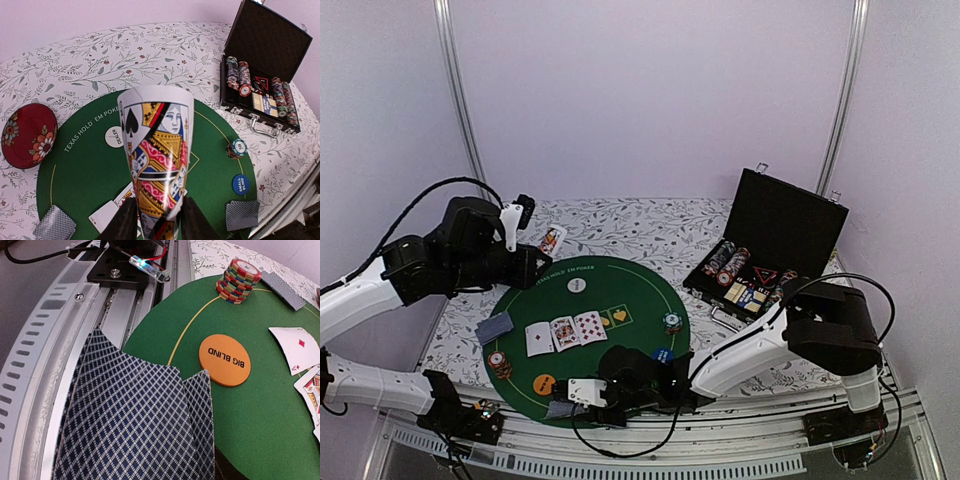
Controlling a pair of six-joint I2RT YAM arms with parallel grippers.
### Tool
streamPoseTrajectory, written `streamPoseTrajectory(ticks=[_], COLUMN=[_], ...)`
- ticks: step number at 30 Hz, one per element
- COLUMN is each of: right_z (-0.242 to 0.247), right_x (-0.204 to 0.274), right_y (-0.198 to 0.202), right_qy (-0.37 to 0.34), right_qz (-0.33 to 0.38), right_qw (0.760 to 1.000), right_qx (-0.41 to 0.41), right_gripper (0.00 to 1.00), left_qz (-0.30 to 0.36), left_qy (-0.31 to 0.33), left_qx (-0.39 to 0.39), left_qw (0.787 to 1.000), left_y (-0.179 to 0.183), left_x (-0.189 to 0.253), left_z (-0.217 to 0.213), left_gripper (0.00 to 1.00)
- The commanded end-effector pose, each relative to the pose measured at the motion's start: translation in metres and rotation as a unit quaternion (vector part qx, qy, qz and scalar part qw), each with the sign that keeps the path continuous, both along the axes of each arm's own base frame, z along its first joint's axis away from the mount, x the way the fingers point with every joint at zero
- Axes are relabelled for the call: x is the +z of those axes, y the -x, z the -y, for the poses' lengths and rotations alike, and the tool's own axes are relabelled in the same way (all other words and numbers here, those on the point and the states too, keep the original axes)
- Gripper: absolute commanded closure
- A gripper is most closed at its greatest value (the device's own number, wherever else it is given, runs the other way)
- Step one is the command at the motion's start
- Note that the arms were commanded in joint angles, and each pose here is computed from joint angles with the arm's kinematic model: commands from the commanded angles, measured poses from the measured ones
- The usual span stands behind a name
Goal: Distribute texas hold em gaming equipment
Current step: Place the face-down deck piles at the center of the board.
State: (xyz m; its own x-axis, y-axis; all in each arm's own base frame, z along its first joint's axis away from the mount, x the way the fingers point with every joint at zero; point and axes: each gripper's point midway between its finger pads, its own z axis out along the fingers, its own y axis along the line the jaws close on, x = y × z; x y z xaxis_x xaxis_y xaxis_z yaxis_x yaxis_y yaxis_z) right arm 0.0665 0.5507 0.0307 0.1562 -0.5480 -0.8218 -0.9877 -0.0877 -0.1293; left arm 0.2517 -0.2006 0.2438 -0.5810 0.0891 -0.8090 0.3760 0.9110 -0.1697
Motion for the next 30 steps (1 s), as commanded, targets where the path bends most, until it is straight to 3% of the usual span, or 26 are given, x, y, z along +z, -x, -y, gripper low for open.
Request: streamPoseTrajectory(ticks=[1,14,20,25,27,30], right_z=[-0.001,-0.005,-0.003,0.001,0.003,0.004], right_x=[-0.018,-0.029,-0.033,-0.032,-0.030,-0.021], right_y=[0.006,0.000,0.000,0.002,0.002,0.003], right_qy=[0.020,0.036,0.047,0.052,0.053,0.047], right_qz=[-0.014,-0.010,-0.016,-0.022,-0.021,-0.018], right_qw=[1.000,0.999,0.999,0.998,0.998,0.999], right_qx=[0.004,-0.009,-0.015,-0.014,-0.013,-0.008], right_gripper=[0.55,0.43,0.23,0.13,0.00,0.01], left_qz=[-0.009,0.004,0.003,0.006,0.005,0.006], left_qy=[-0.020,-0.020,-0.027,-0.027,-0.027,-0.027], left_qx=[0.003,0.006,0.007,0.009,0.009,0.008], left_qw=[1.000,1.000,1.000,1.000,1.000,1.000], left_y=[-0.001,-0.002,-0.001,0.000,0.000,0.000], left_x=[-0.010,-0.001,-0.002,0.001,0.001,0.001], left_z=[-0.004,-0.008,-0.010,-0.012,-0.012,-0.012], left_gripper=[0.69,0.68,0.67,0.67,0.67,0.67])
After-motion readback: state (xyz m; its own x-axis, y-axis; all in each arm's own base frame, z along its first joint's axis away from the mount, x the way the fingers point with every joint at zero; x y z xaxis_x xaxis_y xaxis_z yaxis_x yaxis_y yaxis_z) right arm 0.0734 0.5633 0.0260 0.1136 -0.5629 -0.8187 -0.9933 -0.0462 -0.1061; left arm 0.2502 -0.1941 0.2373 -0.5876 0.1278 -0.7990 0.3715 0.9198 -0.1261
